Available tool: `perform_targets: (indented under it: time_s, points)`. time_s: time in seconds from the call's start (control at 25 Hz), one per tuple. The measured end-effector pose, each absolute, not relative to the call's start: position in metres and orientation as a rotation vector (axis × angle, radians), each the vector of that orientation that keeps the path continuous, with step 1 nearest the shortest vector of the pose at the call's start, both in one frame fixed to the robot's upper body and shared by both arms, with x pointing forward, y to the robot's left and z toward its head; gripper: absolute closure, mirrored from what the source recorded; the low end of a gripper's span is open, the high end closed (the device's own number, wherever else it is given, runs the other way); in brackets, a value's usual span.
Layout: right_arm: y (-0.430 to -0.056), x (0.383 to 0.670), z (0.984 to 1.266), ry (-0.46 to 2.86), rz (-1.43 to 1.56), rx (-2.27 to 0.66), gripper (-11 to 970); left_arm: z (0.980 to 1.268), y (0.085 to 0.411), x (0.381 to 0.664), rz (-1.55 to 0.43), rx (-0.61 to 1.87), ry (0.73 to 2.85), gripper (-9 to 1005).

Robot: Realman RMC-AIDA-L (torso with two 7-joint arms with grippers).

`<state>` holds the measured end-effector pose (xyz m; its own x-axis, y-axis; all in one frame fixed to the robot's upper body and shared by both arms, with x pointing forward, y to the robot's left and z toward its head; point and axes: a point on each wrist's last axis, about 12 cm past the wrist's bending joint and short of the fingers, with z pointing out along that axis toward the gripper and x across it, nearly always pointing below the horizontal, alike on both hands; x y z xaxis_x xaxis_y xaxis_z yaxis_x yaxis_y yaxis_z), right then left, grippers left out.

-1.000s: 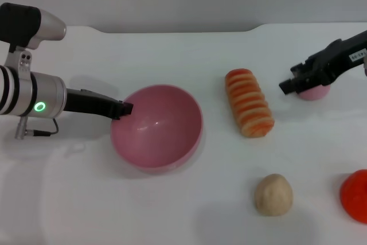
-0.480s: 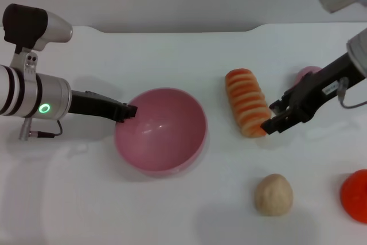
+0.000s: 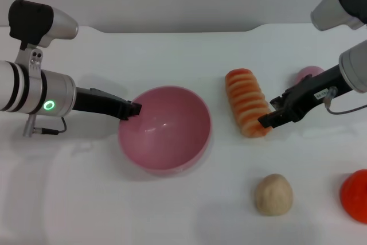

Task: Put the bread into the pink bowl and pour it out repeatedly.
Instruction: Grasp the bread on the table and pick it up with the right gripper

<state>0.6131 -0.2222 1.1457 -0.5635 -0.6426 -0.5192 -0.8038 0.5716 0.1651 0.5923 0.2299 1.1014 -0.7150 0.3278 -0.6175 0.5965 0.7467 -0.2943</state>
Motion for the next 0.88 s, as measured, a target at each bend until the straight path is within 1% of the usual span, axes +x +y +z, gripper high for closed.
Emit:
perform_targets:
  time_s: [0.44, 0.68, 0.88]
  points:
    - [-0.229, 0.615, 1.127, 2.409, 0.488, -1.079, 372, 1.101, 0.226, 0.592, -0.679, 0.697, 2.400, 946]
    - [-0.230, 0.619, 1.124, 2.390, 0.447, -1.039, 371, 1.103, 0.223, 0.593, -0.680, 0.715, 2.396, 946]
    - [-0.221, 0.620, 1.125, 2.368, 0.453, -1.075, 371, 1.103, 0.222, 0.593, -0.683, 0.714, 2.399, 946]
